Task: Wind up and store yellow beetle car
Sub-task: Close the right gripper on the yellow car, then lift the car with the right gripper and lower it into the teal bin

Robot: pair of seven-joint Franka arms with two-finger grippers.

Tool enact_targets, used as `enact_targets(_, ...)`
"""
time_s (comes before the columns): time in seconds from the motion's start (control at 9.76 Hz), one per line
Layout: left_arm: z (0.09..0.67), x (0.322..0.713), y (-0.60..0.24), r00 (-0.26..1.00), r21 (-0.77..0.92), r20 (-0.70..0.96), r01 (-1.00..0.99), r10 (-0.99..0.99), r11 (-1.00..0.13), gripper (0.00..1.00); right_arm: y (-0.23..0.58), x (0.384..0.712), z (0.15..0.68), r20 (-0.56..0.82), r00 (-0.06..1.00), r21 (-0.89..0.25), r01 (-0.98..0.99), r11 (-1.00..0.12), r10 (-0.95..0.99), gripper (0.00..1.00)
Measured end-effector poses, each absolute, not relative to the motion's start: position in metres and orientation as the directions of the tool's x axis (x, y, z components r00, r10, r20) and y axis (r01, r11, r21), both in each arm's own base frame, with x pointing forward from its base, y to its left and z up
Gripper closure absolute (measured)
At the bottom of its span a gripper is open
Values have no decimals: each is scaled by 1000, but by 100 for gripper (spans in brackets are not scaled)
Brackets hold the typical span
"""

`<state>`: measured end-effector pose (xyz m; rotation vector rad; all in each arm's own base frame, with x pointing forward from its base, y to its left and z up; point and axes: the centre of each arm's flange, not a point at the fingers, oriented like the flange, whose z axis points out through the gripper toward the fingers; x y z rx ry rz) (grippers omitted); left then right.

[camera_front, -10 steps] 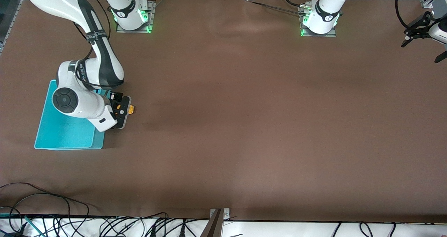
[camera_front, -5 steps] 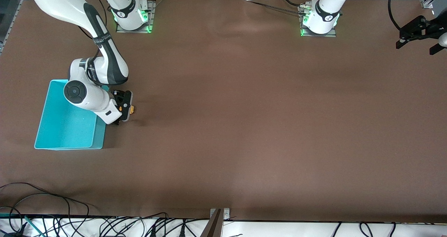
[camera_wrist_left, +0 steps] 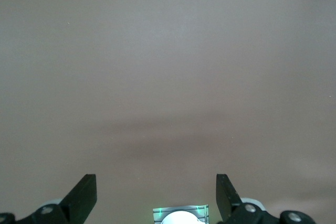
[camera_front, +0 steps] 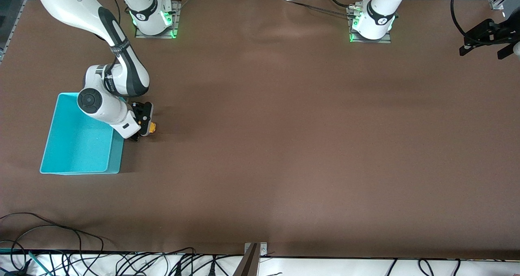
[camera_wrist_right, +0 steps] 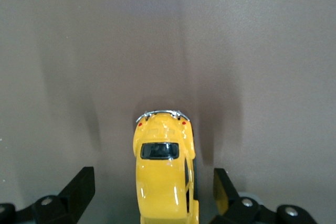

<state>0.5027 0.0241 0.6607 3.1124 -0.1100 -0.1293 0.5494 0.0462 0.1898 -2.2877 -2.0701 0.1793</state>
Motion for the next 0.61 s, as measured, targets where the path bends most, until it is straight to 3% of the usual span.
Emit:
enact_targets(0.31,661,503,20,994,27,-82,-72,-74,-997,0,36,550,193,-50,116,-111,986,-121,992,48)
enact_targets(0.41,661,503,19,994,26,-81,-73,-75,-997,0,33,551,195,-49,122,-108,986,-127,991,56)
enact_targets(0.61,662,503,19,994,26,-80,-73,-75,-997,0,39,551,202,-28,145,-110,983,-147,989,56)
